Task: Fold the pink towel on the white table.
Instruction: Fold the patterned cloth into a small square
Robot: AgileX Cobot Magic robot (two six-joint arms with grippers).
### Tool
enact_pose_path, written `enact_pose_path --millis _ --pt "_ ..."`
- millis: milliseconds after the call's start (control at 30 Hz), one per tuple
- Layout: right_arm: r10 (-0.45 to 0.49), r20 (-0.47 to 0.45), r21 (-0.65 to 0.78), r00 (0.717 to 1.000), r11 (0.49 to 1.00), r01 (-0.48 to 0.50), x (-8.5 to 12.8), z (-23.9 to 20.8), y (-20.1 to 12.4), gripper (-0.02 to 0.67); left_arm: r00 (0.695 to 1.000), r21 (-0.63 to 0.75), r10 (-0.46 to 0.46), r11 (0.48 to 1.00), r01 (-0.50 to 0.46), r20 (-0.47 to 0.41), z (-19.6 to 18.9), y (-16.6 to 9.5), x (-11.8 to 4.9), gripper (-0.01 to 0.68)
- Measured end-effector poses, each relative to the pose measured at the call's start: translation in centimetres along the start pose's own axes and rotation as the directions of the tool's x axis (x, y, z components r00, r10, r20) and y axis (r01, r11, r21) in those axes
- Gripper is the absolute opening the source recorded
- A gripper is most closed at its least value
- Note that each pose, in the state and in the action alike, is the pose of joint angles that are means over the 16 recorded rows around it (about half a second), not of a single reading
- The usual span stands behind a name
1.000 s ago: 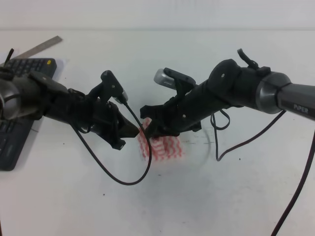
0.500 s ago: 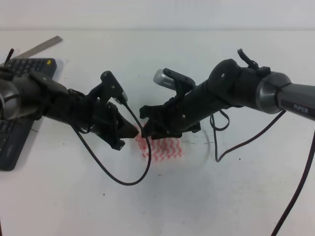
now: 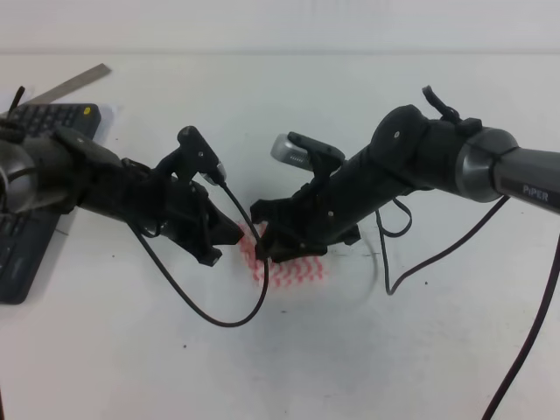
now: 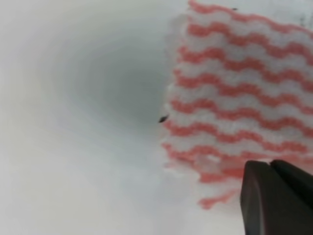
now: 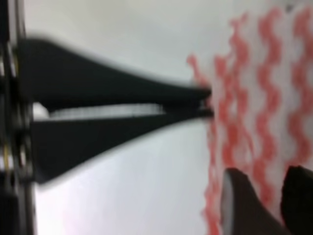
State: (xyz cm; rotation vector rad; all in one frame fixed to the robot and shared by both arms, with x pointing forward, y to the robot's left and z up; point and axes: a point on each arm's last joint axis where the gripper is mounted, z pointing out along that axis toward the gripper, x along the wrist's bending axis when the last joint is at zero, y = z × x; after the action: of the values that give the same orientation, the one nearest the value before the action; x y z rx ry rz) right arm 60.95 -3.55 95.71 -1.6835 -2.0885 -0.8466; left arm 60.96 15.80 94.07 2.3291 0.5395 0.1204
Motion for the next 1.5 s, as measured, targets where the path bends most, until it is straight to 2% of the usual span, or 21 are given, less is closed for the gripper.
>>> enact_pose_path --millis 333,633,867,1167,1500 --pt "-0.032 0.020 0.082 0.999 0.996 0.030 -0.2 0.0 -0.7 0.080 0.999 -0.011 -0.027 1.000 0.027 -0.020 0.0 0.1 0.2 -0.003" --pt "-0.051 0.030 0.126 0.998 0.991 0.047 -0.3 -0.2 -1.1 0.050 0.998 -0.041 -0.062 0.997 0.061 -0.021 0.0 0.4 0.2 -0.003" --pt "-0.055 0.037 0.091 0.998 0.995 0.052 -0.3 -1.1 -0.7 0.015 0.990 -0.092 -0.142 0.986 0.139 -0.027 -0.1 0.8 0.3 -0.003" --pt "-0.012 0.057 0.010 0.998 1.000 0.012 -1.8 -3.3 0.8 -0.015 0.964 -0.178 -0.265 0.949 0.261 -0.003 0.2 1.9 0.1 -0.003" --pt "0.016 0.074 0.013 0.997 1.000 -0.017 -3.1 -4.0 1.2 -0.016 0.960 -0.186 -0.279 0.944 0.273 -0.007 1.7 3.0 -1.3 -0.003"
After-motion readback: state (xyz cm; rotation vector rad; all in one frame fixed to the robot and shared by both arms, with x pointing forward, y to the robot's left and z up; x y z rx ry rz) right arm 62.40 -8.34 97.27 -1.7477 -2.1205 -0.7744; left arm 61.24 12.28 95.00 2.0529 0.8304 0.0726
